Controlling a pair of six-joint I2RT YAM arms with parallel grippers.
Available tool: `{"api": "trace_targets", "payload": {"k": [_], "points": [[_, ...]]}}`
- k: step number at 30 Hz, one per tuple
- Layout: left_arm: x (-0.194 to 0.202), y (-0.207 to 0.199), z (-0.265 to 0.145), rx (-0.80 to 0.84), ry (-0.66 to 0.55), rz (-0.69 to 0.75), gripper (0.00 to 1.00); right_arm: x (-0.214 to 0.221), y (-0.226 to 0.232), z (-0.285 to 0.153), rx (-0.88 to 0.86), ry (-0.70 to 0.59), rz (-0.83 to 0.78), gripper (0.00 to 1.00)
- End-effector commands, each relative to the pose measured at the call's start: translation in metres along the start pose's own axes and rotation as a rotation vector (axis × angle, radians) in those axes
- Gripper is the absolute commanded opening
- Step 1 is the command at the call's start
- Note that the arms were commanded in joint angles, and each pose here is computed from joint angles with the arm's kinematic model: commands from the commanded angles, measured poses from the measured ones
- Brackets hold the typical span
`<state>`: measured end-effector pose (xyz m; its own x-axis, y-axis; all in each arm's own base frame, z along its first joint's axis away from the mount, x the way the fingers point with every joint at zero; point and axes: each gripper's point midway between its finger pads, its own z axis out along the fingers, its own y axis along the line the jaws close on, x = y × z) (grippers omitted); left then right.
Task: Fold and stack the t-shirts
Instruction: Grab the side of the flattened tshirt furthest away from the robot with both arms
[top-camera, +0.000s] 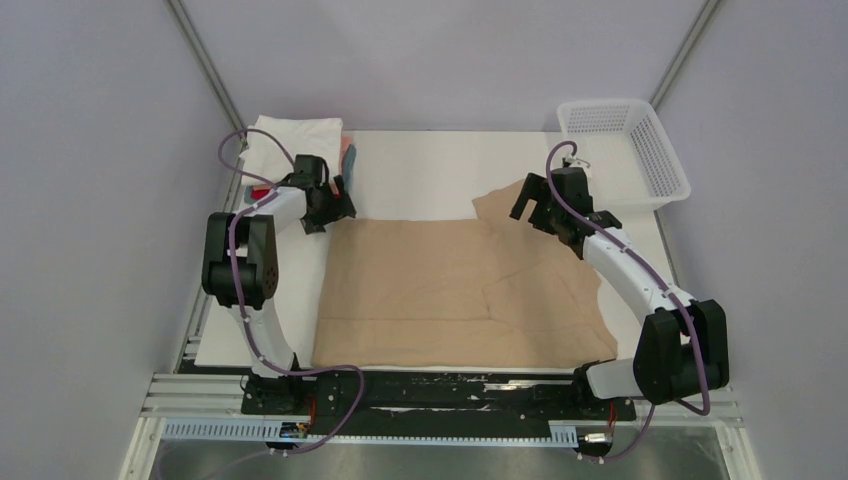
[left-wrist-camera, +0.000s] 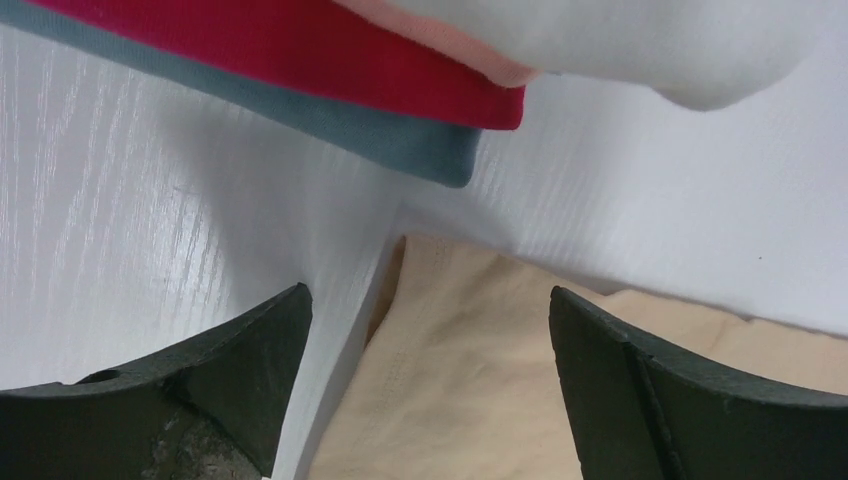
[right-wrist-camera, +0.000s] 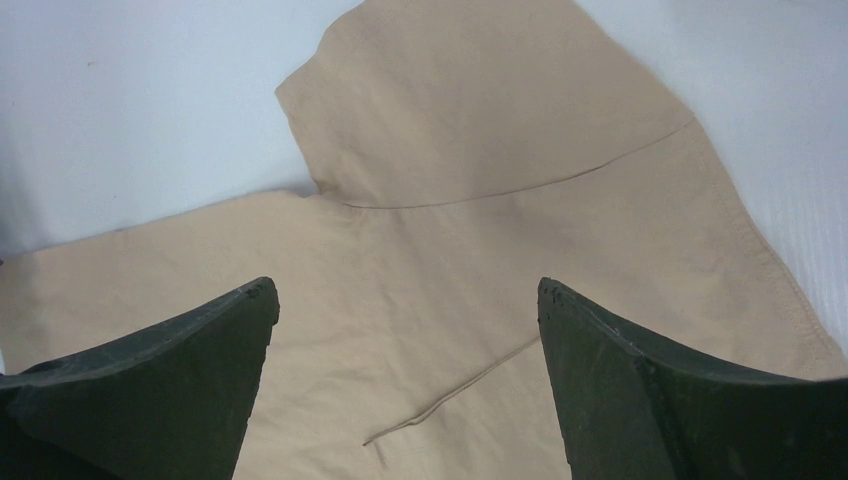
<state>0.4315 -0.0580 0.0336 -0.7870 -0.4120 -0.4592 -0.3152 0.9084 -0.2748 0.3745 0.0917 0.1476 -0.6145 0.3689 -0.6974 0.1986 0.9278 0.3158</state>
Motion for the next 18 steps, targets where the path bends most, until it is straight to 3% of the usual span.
{"api": "trace_targets", "payload": {"k": [1, 4, 9, 18], "points": [[-0.001, -0.013, 0.007, 0.071, 0.032, 0.044, 0.92, -0.014, 0.008, -0.005, -0.049, -0.051, -0.001, 1.0], [0.004, -0.022, 0.003, 0.128, 0.052, 0.046, 0.86, -0.013, 0.01, -0.007, -0.063, -0.047, 0.003, 1.0], [0.014, -0.031, 0.004, 0.199, 0.087, 0.047, 0.67, -0.013, 0.008, -0.009, -0.067, -0.05, 0.007, 1.0], [0.017, -0.028, 0.004, 0.178, 0.093, 0.037, 0.2, -0.014, 0.01, -0.012, -0.082, -0.052, 0.008, 1.0]]}}
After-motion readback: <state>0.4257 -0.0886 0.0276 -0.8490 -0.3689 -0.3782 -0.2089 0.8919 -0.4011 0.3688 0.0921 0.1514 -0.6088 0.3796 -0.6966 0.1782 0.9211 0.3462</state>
